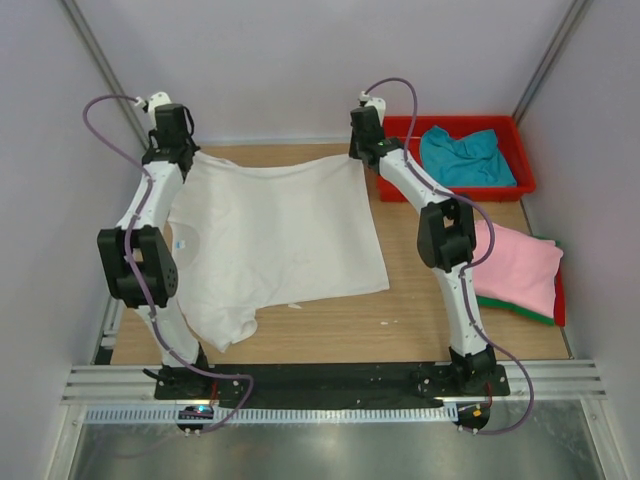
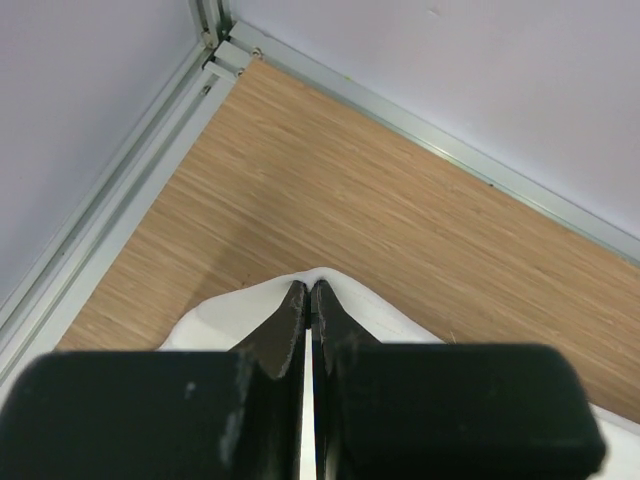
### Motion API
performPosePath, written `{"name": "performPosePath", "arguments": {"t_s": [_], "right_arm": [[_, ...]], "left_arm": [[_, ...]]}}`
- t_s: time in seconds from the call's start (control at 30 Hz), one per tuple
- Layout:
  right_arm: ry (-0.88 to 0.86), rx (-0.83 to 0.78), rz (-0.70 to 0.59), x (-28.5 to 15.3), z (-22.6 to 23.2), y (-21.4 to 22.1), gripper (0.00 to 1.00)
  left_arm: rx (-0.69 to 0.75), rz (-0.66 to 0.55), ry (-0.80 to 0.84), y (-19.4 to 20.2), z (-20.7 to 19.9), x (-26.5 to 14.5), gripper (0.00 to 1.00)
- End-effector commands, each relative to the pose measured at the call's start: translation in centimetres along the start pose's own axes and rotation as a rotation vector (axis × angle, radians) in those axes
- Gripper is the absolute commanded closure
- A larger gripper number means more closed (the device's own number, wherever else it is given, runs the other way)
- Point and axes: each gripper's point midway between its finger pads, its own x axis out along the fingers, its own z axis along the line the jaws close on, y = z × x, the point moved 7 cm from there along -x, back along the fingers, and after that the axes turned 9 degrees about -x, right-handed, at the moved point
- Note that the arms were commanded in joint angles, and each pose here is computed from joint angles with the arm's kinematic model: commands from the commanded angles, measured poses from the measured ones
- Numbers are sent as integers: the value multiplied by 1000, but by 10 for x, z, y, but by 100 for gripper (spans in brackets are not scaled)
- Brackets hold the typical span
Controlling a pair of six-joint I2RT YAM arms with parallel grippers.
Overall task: Fold and stack the t-shirts
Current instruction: Flatten the tshirt out, then fold the tshirt
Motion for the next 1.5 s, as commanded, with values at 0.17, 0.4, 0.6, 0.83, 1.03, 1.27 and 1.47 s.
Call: {"name": "performPosePath", "arguments": {"t_s": [0.17,0.4,0.6,0.83,1.03,1.27,1.47], "right_arm": [[11,22,-53,-5,-7,-14,99],[-11,45,-28,-9,-6,-7,99],[2,33,8,-9,-8,6,99],[-21,42,30,-11,-6,10,99],[-18,35,52,-15,-8,15,99],[-1,-3,135,-23,-15,33,99],[-12,-29,151,-31,-17,36,99]], "left_arm": [[-38,-75,-6,-17,25,-32,100],[-38,-61,20,-9,37,-56,100],[-97,-17,-5,7,51,-82,100],[-152,79,-54,37,68,-103,100],[-228,146,-114,56,79,-118,100],[-288,277,-181,92,87,-133,100],[-310,280,-331,112,104,-146,100]]}}
